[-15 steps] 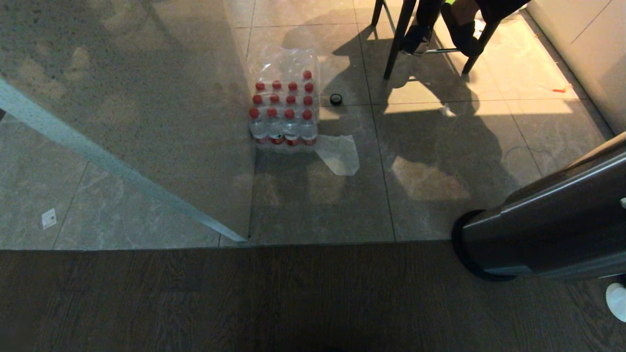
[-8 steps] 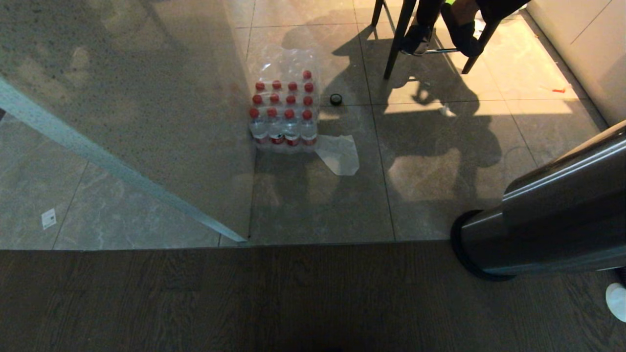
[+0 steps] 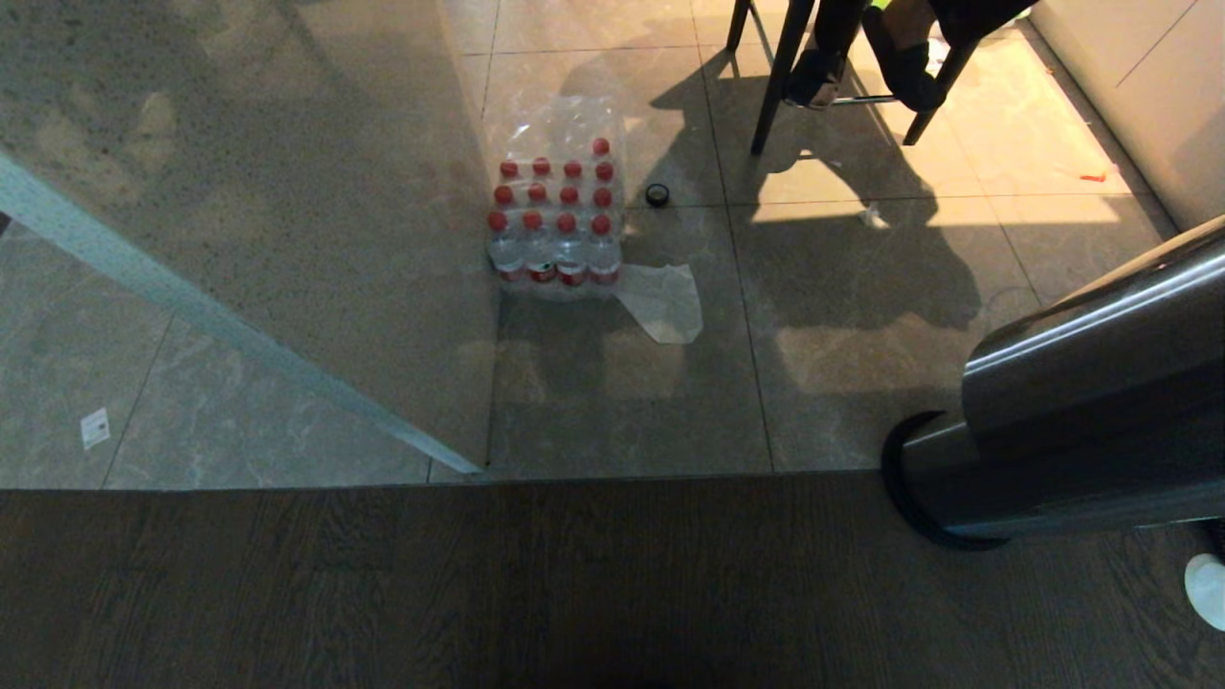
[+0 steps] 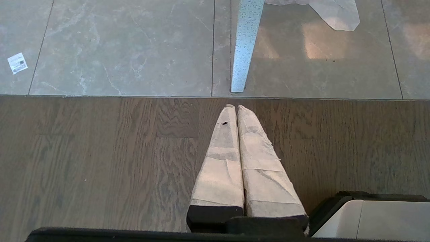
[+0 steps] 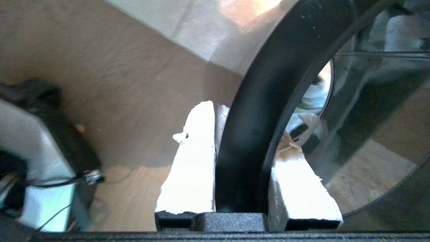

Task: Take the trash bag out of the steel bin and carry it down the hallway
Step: Place the outer trash can on the ground

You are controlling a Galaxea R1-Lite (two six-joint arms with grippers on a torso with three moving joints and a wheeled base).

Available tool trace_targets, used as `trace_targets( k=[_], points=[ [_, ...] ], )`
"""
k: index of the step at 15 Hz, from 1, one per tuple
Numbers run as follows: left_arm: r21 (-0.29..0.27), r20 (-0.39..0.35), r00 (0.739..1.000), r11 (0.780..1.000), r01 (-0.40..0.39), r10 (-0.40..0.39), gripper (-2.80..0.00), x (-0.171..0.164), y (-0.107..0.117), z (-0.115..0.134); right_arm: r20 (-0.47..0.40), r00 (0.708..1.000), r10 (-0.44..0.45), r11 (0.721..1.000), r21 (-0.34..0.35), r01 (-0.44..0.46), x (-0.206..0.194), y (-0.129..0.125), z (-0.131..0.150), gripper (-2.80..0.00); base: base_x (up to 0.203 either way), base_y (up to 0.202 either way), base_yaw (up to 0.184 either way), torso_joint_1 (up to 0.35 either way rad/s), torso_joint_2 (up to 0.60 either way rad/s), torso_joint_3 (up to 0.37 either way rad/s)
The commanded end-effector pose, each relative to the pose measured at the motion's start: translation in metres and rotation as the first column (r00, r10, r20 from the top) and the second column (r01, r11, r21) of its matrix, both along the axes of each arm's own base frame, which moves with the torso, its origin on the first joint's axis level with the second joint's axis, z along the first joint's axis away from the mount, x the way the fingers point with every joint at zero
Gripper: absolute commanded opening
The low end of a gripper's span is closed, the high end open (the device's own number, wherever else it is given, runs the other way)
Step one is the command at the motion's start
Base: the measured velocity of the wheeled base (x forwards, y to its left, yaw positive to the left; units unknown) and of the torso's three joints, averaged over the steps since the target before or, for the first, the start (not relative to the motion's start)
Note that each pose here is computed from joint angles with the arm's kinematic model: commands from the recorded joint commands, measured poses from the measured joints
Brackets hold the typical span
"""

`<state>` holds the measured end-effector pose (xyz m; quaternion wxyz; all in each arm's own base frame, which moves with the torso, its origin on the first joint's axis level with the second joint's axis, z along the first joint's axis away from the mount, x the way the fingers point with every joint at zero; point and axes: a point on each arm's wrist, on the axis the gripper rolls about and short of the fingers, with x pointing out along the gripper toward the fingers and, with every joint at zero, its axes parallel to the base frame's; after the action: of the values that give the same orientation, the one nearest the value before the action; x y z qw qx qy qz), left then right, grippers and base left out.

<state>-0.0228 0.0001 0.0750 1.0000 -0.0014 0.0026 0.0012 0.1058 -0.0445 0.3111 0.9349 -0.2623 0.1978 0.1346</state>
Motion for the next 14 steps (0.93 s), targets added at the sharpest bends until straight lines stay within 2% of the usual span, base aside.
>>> trace_targets(
  k=[1, 6, 10, 11, 14],
  points=[
    [0.000, 0.001, 1.000, 1.000, -0.001, 0.001, -2.80, 0.000, 0.000, 0.000, -0.009, 0.996, 0.088, 0.996, 0.008, -0.088, -0.010, 0.015, 0.002, -2.80, 0.000, 0.000, 0.000, 0.000, 0.00, 0.000],
    [0.000, 0.001, 1.000, 1.000, -0.001, 0.001, -2.80, 0.000, 0.000, 0.000, -0.041, 0.971, 0.236, 0.971, 0.042, -0.234, -0.021, 0.033, 0.001, -2.80, 0.000, 0.000, 0.000, 0.000, 0.00, 0.000],
    [0.000, 0.001, 1.000, 1.000, -0.001, 0.001, -2.80, 0.000, 0.000, 0.000, -0.078, 0.949, 0.305, 0.951, 0.081, -0.299, -0.019, 0.038, -0.008, -2.80, 0.000, 0.000, 0.000, 0.000, 0.00, 0.000],
    [0.000, 0.001, 1.000, 1.000, -0.001, 0.001, -2.80, 0.000, 0.000, 0.000, -0.097, 0.943, 0.318, 0.945, 0.113, -0.307, -0.014, 0.039, -0.009, -2.80, 0.000, 0.000, 0.000, 0.000, 0.00, 0.000],
    [0.000, 0.001, 1.000, 1.000, -0.001, 0.001, -2.80, 0.000, 0.000, 0.000, -0.165, 0.933, 0.321, 0.917, 0.302, -0.262, 0.009, 0.046, -0.007, -2.80, 0.000, 0.000, 0.000, 0.000, 0.00, 0.000]
  ],
)
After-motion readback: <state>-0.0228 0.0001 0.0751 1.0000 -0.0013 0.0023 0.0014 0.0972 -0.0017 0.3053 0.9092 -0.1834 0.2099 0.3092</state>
